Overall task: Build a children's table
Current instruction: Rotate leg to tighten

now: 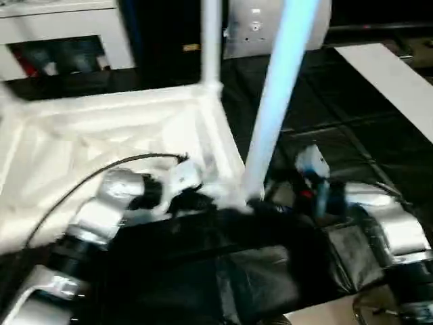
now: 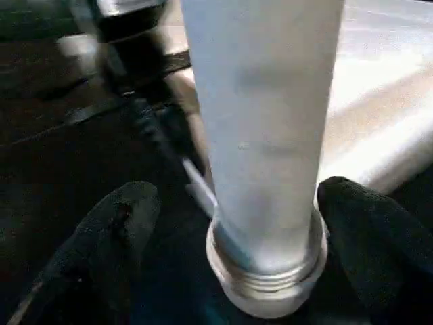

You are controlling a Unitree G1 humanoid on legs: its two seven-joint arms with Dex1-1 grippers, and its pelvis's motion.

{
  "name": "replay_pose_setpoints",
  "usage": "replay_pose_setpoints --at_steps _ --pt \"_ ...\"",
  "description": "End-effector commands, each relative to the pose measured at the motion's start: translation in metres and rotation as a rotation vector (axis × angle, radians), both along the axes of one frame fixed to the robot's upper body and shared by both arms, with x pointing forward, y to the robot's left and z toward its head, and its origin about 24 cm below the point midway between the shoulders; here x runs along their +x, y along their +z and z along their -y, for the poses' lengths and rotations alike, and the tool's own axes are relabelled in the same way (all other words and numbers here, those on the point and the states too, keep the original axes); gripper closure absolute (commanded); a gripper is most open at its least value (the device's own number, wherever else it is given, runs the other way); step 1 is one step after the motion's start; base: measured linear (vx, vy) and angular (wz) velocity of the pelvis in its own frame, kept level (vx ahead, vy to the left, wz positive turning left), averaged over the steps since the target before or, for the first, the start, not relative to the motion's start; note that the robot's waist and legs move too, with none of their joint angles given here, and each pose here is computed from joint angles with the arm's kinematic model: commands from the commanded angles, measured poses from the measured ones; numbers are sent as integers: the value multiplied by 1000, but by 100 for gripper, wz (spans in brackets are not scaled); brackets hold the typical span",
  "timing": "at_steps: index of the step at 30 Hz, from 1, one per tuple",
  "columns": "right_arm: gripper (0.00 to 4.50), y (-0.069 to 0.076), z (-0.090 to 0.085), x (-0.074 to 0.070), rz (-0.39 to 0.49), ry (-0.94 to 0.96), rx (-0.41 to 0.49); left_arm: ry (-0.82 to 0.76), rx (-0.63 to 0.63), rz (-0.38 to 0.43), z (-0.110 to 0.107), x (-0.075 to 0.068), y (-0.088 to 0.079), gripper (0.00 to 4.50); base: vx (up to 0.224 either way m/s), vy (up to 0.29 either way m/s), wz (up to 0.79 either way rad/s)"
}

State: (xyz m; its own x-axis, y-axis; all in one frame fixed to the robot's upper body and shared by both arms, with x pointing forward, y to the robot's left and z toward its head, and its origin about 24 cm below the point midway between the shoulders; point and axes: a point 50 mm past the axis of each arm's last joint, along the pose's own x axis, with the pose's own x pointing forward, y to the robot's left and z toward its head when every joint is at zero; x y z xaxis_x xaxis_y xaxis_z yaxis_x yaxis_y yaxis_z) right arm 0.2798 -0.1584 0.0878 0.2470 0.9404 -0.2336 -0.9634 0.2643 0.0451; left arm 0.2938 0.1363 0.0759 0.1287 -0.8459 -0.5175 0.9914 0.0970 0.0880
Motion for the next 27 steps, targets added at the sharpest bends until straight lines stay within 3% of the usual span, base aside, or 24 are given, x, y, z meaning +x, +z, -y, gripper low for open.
replay_pose_setpoints --at_steps 1,9,17,21,22,27 --pt "51 1 0 -1 -5 79 -9 -128 12 -28 10 -8 -3 450 0 0 0" --pt "124 -2 0 4 -57 251 -67 -274 76 -45 4 -12 -2 450 0 0 0" --pt "194 -2 -3 5 -67 294 -57 -289 77 -45 3 -12 -2 450 0 0 0" --pt "206 -3 -7 4 -68 318 -45 -295 77 -44 2 -11 -2 450 0 0 0" --pt "230 -3 -8 3 -71 322 -42 -294 77 -44 2 -11 -2 450 0 0 0" --pt "247 -6 -10 -3 -99 325 -15 -250 29 -56 5 -10 -2 450 0 0 0"
